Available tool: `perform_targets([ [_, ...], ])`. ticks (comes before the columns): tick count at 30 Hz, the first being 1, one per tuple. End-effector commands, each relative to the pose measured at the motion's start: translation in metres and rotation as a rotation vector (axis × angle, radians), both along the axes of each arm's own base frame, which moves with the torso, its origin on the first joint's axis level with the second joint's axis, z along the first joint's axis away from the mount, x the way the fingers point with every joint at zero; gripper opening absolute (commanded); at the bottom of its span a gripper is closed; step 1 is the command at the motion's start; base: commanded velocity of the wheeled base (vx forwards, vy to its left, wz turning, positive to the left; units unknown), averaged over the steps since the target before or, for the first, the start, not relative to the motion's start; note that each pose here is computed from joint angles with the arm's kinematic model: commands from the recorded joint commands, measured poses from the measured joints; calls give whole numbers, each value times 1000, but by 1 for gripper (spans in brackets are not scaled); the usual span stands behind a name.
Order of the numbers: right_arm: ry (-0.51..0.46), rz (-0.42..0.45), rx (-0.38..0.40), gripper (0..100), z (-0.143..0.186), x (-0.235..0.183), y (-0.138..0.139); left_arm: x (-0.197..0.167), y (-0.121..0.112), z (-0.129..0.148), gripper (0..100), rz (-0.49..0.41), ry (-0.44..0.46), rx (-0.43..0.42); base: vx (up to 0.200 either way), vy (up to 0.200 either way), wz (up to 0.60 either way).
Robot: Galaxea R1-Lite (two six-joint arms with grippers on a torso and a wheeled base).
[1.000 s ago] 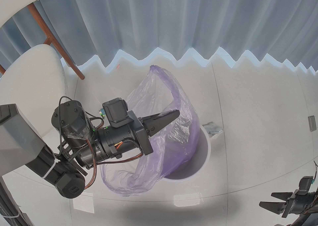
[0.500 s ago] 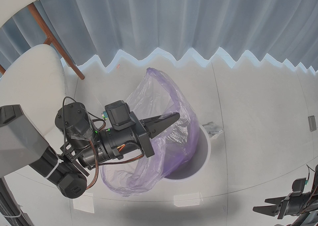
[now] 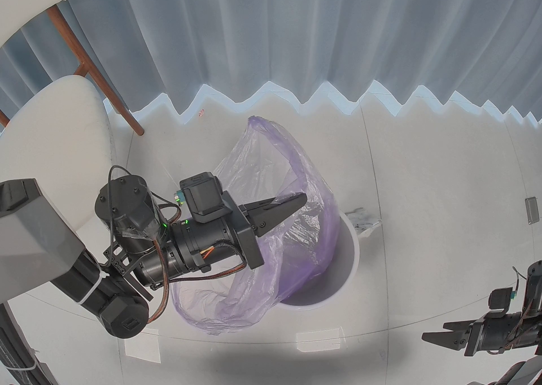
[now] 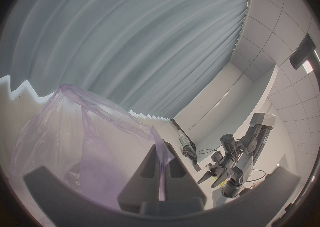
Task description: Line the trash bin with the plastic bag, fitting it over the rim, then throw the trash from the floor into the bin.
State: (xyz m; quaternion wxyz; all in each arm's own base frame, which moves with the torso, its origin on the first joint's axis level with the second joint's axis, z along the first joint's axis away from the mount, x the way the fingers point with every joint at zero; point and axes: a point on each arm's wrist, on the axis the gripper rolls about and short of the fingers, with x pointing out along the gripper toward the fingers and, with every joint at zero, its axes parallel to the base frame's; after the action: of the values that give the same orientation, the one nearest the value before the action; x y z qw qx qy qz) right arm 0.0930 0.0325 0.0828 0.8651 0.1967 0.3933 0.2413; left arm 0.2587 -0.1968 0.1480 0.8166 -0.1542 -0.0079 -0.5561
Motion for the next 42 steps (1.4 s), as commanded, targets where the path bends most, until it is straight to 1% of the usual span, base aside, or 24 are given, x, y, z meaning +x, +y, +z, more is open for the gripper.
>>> perform_targets([
  [1,77,-1,-19,100,-12,12,3,0,0,0,0,0,2,1,0,0,0],
  [8,108,0,-25,100,-18,21,5,0,0,0,0,1,0,1,0,0,0],
  [23,75,-4,-17,100,-28,49,12,0,0,-1,0,-1,2,2,0,0,0],
  [31,102,-3,-23,100,-34,53,13,-1,-1,-2,0,-2,5,5,0,0,0],
  [42,103,-7,-25,100,-47,68,16,-1,0,-1,0,-2,3,4,0,0,0],
])
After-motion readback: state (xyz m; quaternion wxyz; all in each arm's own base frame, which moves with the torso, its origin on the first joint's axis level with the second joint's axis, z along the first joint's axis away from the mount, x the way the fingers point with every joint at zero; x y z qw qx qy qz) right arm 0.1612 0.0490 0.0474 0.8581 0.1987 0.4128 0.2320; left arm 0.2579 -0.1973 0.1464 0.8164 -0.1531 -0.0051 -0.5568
